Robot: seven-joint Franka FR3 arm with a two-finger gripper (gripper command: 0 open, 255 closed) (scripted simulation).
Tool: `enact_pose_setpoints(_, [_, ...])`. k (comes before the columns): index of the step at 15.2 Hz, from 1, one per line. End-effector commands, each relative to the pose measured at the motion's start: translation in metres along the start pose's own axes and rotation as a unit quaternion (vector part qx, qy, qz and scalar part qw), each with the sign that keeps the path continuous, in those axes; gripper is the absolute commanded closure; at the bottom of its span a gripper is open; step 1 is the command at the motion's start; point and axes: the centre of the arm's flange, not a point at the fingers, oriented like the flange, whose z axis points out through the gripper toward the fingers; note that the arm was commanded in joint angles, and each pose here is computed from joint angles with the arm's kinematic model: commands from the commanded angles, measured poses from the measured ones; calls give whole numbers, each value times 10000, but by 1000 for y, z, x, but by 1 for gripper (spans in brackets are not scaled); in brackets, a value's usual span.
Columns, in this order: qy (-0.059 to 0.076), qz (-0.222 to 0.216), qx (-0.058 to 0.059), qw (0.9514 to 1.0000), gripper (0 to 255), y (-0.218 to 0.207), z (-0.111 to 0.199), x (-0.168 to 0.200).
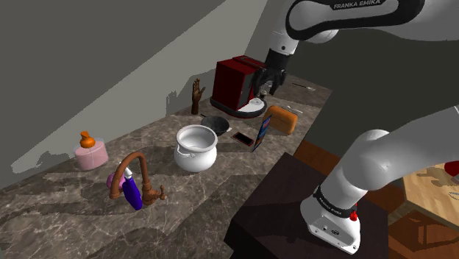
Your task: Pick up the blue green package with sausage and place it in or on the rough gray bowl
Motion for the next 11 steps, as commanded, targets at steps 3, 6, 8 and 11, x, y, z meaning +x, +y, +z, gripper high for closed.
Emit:
enact_pose_setpoints(3, [74,697,-110,9975,0,21,38,28])
enact_pose_setpoints(6, [122,1206,-192,9924,0,38,65,48])
enact_pose_setpoints(8, [153,1544,-246,9876,0,51,83,61])
enact_pose_setpoints(11, [200,2048,-328,9780,0,72,109,78])
